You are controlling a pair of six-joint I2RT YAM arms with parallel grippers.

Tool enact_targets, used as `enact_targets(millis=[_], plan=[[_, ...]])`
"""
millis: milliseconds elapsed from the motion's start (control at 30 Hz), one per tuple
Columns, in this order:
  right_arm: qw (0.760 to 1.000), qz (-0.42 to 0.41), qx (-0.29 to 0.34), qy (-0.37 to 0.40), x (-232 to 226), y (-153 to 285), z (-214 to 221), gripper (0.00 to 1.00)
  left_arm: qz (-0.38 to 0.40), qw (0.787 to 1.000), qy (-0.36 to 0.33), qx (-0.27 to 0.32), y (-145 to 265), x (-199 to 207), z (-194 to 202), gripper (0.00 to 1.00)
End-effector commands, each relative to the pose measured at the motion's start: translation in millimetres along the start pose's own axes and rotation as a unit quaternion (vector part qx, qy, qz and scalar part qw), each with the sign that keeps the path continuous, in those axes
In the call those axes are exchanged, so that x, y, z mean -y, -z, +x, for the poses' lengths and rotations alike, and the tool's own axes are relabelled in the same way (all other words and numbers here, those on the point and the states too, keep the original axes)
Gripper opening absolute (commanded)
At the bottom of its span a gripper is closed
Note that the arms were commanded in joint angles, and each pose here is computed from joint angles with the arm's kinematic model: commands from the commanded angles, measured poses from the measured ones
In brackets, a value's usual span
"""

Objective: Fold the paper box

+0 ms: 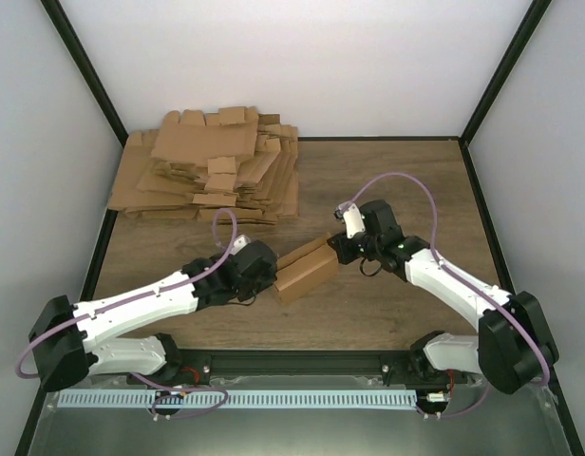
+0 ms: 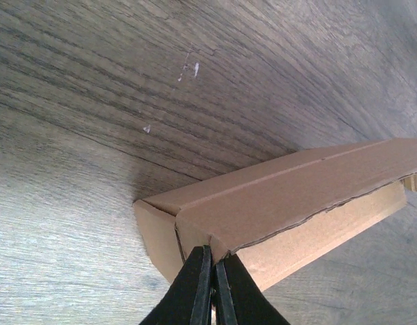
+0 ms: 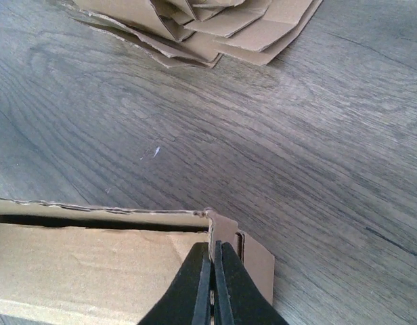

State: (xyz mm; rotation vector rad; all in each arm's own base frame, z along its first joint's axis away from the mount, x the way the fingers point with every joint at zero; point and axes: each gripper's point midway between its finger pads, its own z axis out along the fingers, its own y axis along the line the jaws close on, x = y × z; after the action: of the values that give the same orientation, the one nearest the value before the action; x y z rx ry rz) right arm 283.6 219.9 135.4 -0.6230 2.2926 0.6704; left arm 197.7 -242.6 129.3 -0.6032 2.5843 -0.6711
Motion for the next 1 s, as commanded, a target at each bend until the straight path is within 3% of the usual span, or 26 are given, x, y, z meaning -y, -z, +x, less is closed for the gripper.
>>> enact_targets(millis=[0,400,767,967], plan=[[0.999,-0.033,0.014,0.011,-18,8,-3,0.02,-0.016,1.0,-0.003,0.008,-7,-4,11,0.04],[0.999,-0.037,0.02,-0.001,-19,13,10,0.02,0.011,1.0,-0.002,0.027,-17,4,34,0.04],[0.999,-0.021,0.04,-0.025,-15,25,13,0.01,0.039,0.987,-0.1,0.116,-2,35,1,0.04],[0.999,0.016,0.035,-0.029,-3,29,24,0.01,0.049,0.988,-0.116,0.095,-11,34,11,0.04]])
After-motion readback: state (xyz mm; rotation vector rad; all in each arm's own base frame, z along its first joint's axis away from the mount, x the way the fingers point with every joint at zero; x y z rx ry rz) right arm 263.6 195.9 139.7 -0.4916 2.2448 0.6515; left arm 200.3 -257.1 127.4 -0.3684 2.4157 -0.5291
